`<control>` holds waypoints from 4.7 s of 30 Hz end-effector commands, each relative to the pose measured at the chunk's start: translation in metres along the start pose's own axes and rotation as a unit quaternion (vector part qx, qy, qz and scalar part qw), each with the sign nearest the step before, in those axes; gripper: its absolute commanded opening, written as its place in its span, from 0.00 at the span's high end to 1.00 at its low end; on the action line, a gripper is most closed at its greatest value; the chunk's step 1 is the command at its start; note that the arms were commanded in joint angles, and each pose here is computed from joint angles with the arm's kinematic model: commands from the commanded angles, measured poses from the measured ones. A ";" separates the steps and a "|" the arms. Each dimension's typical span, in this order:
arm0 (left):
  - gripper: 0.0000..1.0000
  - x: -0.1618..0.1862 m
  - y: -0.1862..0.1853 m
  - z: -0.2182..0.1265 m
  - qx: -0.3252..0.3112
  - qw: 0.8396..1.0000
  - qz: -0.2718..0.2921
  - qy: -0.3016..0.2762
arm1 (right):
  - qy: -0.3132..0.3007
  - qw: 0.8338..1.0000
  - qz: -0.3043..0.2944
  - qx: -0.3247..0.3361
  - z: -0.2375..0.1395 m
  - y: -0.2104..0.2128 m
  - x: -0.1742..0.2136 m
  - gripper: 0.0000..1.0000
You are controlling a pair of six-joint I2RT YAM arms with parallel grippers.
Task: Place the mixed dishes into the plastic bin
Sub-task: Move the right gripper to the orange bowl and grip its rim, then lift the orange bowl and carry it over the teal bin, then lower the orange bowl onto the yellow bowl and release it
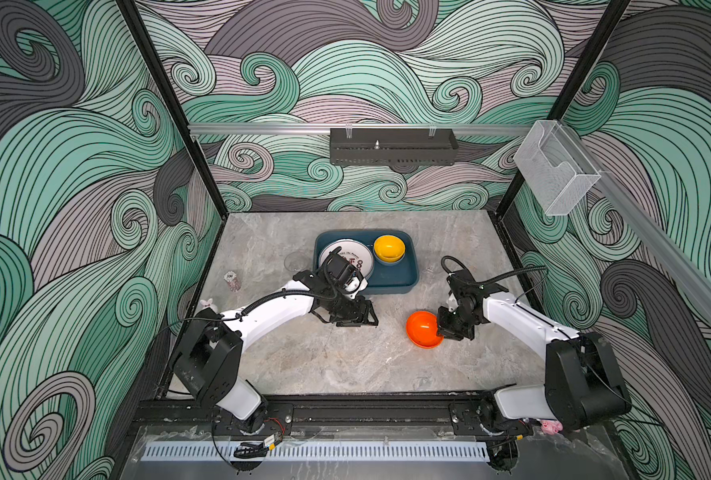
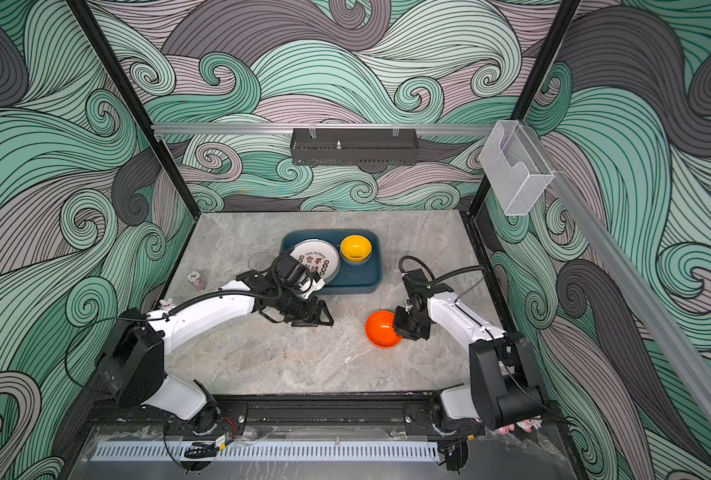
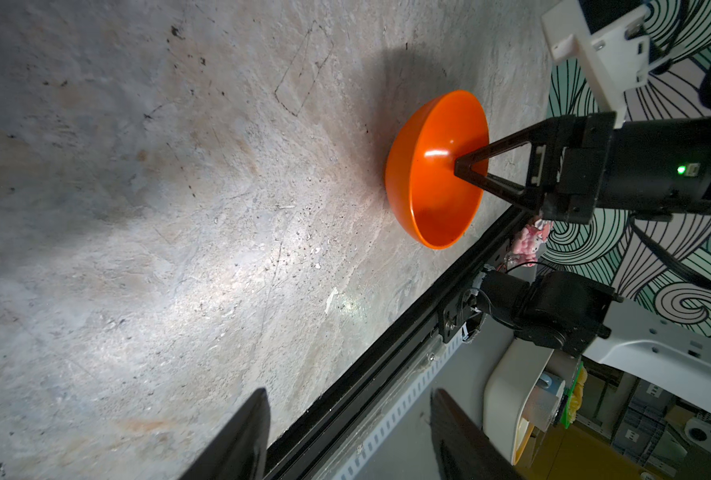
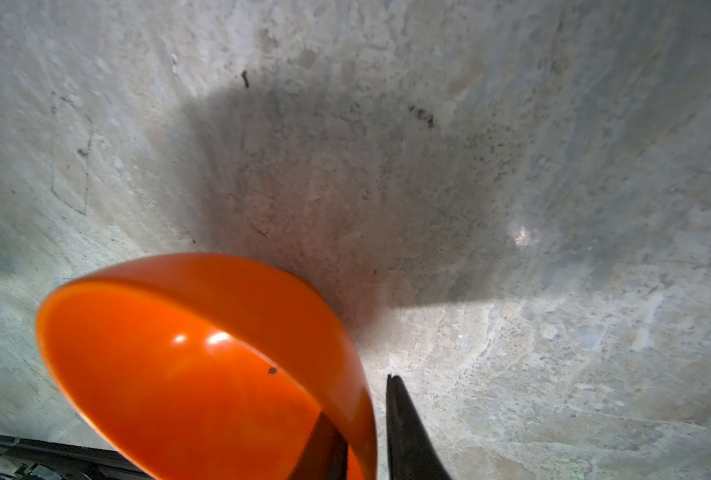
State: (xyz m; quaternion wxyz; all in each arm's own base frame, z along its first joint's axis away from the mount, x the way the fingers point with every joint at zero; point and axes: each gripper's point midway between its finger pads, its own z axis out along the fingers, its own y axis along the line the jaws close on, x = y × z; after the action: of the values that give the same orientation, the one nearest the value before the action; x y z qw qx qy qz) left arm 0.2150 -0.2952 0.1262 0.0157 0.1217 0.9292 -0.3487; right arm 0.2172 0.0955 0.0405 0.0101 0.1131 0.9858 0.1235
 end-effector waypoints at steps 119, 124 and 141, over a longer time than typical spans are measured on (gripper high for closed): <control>0.35 0.015 0.078 -0.102 -0.071 0.970 -0.140 -0.184 | -0.100 0.994 -0.039 -0.028 -0.028 0.158 -0.267 1.00; 0.35 0.016 0.077 -0.101 -0.069 0.971 -0.141 -0.182 | -0.097 0.994 -0.036 -0.026 -0.023 0.156 -0.268 1.00; 0.35 0.019 0.079 -0.099 -0.067 0.971 -0.145 -0.179 | -0.087 0.995 -0.037 -0.017 -0.012 0.152 -0.267 0.99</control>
State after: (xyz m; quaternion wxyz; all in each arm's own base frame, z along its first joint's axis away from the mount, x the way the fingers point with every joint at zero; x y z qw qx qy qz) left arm 0.2237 -0.1714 0.1507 0.1478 -0.0699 0.9393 -0.3016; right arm 0.5080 0.1784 0.0838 0.1007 0.0839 0.9831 0.1280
